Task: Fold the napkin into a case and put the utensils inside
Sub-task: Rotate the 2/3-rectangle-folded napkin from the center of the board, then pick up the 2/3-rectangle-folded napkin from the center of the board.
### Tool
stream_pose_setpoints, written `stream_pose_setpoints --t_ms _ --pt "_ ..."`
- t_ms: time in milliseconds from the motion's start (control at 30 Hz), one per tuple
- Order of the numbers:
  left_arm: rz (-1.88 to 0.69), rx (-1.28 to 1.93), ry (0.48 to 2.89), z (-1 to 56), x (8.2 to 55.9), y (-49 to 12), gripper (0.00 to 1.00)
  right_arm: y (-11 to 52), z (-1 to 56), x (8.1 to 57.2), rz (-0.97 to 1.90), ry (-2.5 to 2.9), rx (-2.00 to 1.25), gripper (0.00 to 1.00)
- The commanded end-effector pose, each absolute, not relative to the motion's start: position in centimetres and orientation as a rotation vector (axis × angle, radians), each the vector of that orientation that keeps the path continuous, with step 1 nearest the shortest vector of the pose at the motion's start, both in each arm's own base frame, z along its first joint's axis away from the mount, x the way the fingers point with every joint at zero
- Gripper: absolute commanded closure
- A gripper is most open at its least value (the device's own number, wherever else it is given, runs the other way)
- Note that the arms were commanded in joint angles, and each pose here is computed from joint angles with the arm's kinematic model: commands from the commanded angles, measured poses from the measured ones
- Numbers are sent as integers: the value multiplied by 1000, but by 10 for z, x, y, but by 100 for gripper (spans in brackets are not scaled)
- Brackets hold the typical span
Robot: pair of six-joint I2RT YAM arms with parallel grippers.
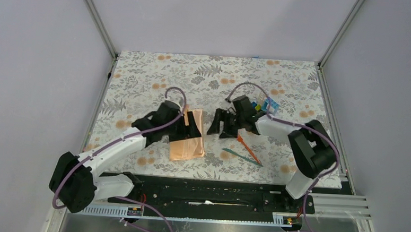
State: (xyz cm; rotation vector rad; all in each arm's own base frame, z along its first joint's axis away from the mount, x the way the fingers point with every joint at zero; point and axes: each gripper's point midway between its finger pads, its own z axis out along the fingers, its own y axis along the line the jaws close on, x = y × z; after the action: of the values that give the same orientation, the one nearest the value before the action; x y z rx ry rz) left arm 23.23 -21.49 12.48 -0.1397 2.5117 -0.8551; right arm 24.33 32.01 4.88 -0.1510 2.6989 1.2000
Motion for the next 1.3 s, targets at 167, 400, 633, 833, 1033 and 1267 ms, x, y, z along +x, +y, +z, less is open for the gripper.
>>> stream_pose_setpoints --t_ms 167,400,633,833,1033,1267 --pt "-224 -214 2566 102 217 -258 16 196 68 292 598 2626 116 15" --pt "104 -86 2584 76 205 -292 27 195 75 289 624 2602 101 15" --pt "192 -43 2531 79 198 -295 28 197 73 284 652 2599 61 15" --pt "108 -113 2500 87 195 -284 16 200 66 279 681 2611 55 15" --pt "95 -120 2537 70 203 -281 38 203 68 280 701 2606 55 15" --pt "139 -99 2580 48 203 -278 42 202 71 282 695 2596 49 15"
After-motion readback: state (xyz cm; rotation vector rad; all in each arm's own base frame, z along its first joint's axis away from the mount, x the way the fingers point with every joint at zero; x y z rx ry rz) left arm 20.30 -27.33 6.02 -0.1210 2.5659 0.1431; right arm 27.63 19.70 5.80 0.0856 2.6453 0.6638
